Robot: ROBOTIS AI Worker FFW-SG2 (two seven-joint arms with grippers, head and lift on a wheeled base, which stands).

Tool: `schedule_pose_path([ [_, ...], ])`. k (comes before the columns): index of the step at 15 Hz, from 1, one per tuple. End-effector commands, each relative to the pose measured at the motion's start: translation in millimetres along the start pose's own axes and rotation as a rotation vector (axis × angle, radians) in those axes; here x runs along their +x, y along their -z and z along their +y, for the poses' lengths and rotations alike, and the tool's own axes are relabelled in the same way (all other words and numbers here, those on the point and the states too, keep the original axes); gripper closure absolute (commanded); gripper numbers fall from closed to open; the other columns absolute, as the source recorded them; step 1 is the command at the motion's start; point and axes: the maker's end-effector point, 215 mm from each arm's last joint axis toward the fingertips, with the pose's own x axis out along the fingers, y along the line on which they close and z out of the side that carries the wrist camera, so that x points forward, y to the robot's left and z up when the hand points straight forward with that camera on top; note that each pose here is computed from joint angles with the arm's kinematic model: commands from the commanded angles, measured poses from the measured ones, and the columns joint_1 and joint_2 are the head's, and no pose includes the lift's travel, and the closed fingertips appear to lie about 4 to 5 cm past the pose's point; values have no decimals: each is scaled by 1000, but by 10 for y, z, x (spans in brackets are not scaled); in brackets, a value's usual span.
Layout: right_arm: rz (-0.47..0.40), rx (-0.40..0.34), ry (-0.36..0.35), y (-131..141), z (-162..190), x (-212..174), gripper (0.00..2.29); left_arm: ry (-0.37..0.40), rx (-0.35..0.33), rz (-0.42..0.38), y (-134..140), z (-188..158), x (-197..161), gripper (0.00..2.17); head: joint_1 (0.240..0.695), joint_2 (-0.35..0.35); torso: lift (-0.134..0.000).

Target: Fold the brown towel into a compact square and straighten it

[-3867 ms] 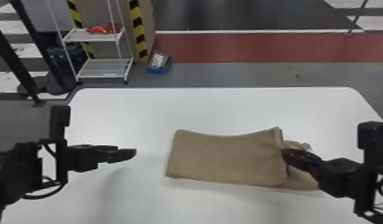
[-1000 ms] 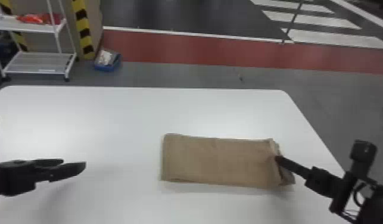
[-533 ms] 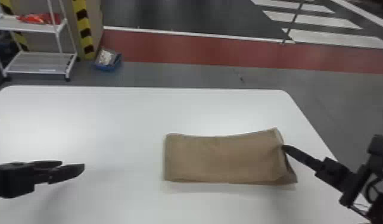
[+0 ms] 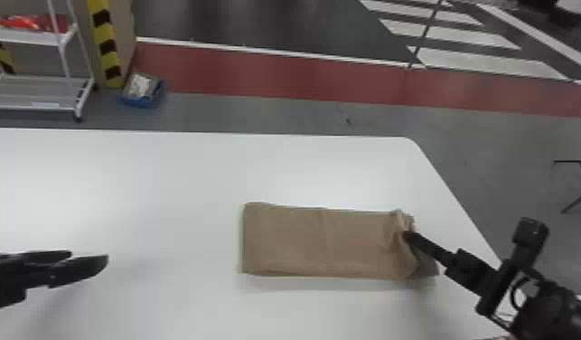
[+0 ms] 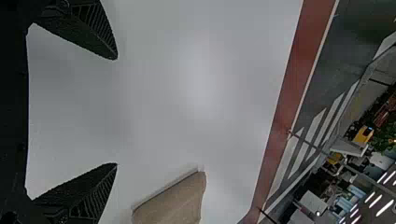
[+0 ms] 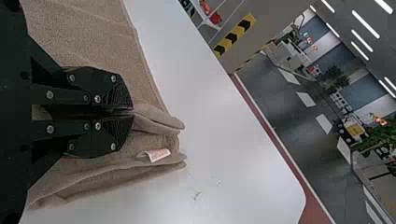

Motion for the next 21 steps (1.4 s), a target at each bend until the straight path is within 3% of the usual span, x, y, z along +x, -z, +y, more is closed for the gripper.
schedule_pose_path([
  [1,-36,28,-18,-249,72,-121,1052,-5,-2,-3,-9,23,-16,66,695,-225,-124],
  [3,-68,50,10,-490,-97,-290,1052,-7,-5,-1,14,36,-25,66,695,-227,-124],
  [7,-38,38,44,-243,-279,-132,1052,-5,0,5,30,11,0,66,695,-266,-124],
  [11,-28,63,24,-266,-188,-127,1052,-8,5,7,29,9,3,66,695,-268,-124],
  [14,-94,105,52,-728,-332,-461,1052,-14,7,1,3,34,-28,66,695,-267,-124],
  [17,-78,105,99,-537,-583,-330,1048,-9,2,9,49,14,-17,66,695,-304,-124],
  [18,-59,116,121,-449,-665,-283,819,-8,1,13,75,7,-14,66,695,-314,-124],
  [19,-39,126,131,-361,-710,-248,60,-9,1,12,76,9,-19,66,695,-320,-124],
  [21,-43,139,151,-347,-812,-293,-2,-15,1,12,76,35,-39,66,695,-322,-124],
])
